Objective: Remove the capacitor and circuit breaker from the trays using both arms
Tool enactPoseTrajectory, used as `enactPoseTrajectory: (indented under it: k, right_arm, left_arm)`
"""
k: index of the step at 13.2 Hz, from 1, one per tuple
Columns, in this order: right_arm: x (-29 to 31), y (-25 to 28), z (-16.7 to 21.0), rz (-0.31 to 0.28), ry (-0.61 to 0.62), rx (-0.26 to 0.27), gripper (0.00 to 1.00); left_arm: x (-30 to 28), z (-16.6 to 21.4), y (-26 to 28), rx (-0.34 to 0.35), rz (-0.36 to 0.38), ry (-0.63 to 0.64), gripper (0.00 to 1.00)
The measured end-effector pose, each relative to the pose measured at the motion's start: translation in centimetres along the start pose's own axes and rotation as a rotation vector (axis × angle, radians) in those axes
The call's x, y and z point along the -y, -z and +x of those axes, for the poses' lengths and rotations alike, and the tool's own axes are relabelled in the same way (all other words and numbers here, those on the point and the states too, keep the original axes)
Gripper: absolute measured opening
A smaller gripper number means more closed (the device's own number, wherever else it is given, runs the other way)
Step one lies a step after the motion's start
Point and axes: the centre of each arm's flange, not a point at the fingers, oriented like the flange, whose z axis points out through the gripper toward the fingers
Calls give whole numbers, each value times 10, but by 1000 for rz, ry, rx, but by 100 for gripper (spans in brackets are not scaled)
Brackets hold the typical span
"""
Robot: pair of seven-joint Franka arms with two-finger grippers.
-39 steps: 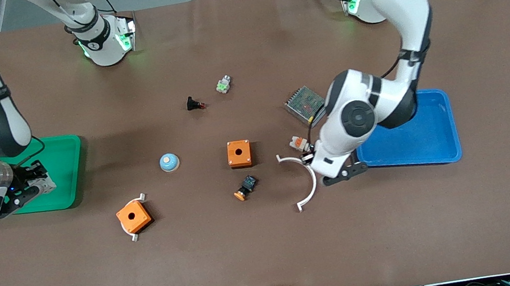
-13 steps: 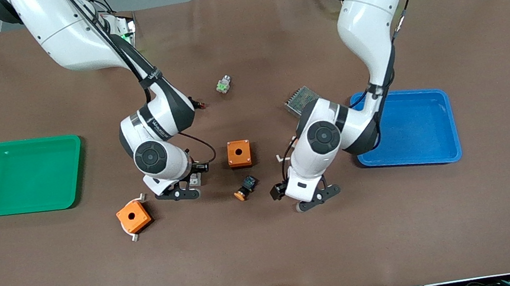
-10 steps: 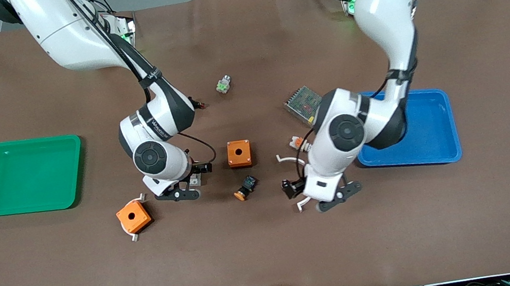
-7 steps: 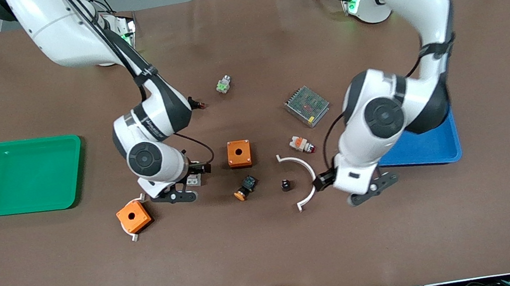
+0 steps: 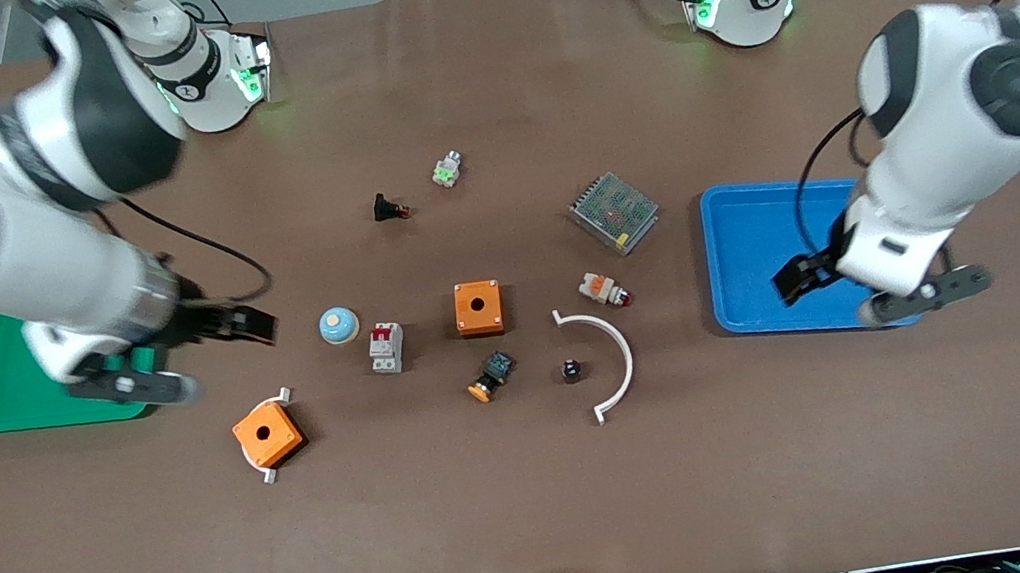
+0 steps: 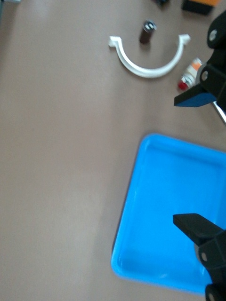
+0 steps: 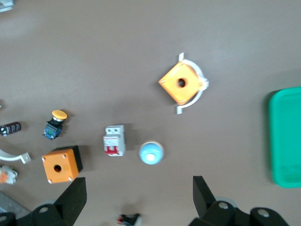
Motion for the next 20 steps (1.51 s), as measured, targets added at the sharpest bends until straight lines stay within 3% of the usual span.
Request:
enactPoseTrajectory:
  k: [2,4,6,10,20]
  right_arm:
    - [-54,41,-4,0,58,-26,100]
    - [-106,67,-7,-36,102,-51,100]
    - [-151,81,-16,-78,124,-48,100]
    - [-210,94,-35,-81,185,-32,100]
    - [-228,85,-42,-75,330,-17,100]
  left_arm:
    - [29,-4,25,9,6,-60,100]
    - [49,-7,49,7,9,-95,100]
    - [65,-11,76,36,15,-103,100]
    - [73,-11,123,19,44,-147,100]
    - [71,-10,150,-19,56,-154,100]
